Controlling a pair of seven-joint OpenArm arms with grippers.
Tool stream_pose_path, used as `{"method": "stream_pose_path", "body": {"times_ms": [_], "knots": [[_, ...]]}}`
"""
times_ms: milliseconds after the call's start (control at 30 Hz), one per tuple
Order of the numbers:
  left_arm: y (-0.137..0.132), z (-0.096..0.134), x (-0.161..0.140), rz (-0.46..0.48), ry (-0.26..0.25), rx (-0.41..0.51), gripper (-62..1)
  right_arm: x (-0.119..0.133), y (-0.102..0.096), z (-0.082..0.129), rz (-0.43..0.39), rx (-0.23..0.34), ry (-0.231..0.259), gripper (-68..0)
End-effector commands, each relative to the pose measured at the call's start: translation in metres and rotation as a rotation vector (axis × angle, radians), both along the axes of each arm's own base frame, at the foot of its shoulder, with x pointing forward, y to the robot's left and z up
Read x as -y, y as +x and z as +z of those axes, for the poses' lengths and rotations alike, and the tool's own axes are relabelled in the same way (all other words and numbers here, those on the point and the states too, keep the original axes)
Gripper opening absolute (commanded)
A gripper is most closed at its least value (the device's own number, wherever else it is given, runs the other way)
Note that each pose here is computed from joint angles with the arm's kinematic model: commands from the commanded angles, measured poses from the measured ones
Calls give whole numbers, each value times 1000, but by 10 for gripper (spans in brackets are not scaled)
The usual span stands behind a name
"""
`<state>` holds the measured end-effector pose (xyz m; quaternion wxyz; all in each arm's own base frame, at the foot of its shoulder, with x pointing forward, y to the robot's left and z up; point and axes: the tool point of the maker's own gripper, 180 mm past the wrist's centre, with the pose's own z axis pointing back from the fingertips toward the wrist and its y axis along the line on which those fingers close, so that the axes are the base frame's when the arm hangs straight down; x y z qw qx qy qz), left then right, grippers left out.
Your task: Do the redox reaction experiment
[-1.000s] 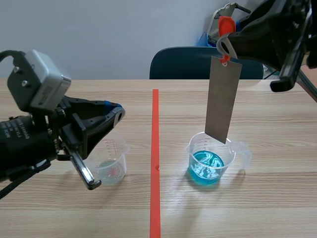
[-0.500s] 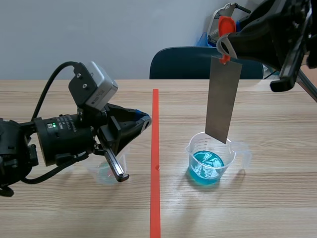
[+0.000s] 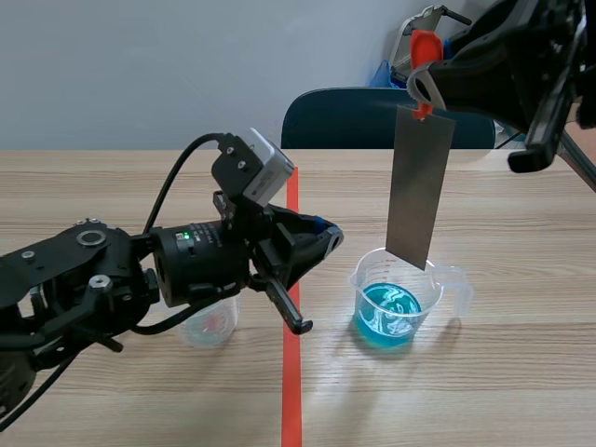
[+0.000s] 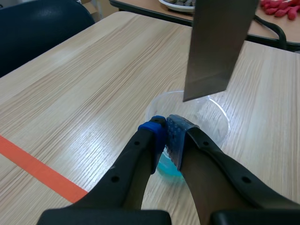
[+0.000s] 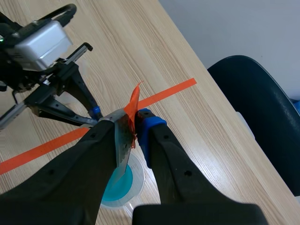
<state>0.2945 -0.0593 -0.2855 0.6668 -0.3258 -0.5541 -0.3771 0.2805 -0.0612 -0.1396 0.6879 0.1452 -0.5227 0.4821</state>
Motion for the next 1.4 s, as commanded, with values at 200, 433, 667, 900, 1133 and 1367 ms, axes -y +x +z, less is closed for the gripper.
{"method": "stream_pose_path", "body": {"times_ms": [200, 433, 667, 900, 1133, 1367], "knots": [[8, 20, 8, 2, -66, 42, -577, -3, -1, 8, 18, 31, 9, -669], [1, 17, 11, -39, -56, 43, -577, -3, -1, 8, 18, 31, 9, -669], [0, 15, 12, -50, -30, 58, -577, -3, -1, 8, 18, 30, 9, -669], [-2, 21, 11, -56, -43, 70, -578, -3, -1, 8, 18, 31, 9, -669], [-14, 21, -2, -71, -20, 79, -578, -3, -1, 8, 18, 31, 9, -669], [-25, 23, -16, -70, -11, 70, -578, -3, -1, 8, 18, 31, 9, -669]]}}
